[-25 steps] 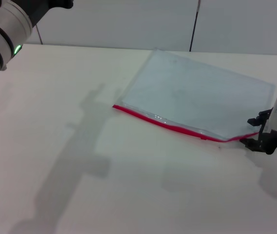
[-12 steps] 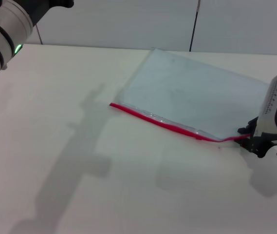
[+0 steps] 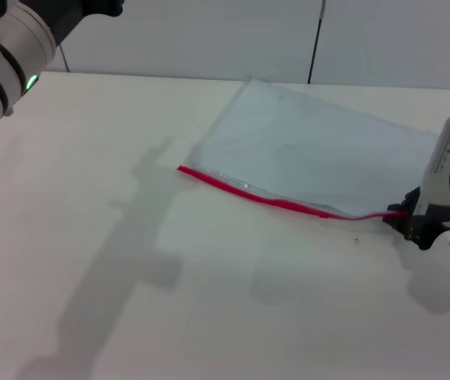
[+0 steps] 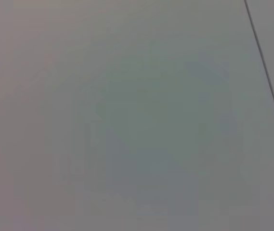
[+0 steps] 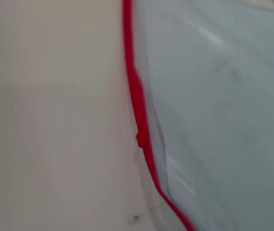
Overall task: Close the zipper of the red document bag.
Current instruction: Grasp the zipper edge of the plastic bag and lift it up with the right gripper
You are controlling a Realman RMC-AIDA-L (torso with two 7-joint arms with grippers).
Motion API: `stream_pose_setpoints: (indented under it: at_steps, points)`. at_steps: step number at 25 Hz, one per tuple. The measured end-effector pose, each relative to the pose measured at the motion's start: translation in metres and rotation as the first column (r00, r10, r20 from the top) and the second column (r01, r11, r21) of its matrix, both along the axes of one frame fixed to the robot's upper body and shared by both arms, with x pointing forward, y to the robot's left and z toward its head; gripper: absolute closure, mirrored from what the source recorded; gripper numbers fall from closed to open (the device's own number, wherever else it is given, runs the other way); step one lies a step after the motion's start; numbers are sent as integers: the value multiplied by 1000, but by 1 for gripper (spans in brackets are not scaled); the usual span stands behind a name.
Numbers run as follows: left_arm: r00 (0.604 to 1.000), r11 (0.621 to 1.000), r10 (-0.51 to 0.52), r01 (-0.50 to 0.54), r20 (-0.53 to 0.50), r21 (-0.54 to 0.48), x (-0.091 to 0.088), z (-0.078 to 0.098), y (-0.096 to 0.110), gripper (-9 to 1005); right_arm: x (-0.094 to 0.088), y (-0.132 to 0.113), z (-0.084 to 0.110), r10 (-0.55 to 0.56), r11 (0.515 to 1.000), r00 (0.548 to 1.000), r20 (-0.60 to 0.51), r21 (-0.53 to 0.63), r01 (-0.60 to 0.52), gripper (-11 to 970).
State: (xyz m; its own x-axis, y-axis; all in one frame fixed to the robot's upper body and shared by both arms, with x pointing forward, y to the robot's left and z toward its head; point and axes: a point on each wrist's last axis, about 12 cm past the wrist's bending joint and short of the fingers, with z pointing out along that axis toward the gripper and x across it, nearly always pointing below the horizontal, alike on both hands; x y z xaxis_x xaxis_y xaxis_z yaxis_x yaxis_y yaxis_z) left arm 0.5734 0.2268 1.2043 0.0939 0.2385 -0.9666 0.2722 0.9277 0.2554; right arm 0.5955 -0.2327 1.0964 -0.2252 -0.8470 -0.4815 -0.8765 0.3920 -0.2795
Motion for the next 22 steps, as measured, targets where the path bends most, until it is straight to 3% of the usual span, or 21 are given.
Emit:
stream_pose_setpoints:
  at_steps: [12, 17, 22]
  points:
    - [997, 997, -77, 77, -9, 28, -2, -1, -9, 492, -2, -25, 38, -77, 994, 997, 26, 76, 74, 890]
    - [988, 989, -151, 151, -36, 3, -1, -1, -15, 492, -4, -29, 41, -84, 994, 996, 33, 76, 82, 894]
    - [954, 959, -279, 282, -109, 20, 2, -3, -24, 492, -4, -29, 43, -82, 994, 996, 35, 76, 79, 896]
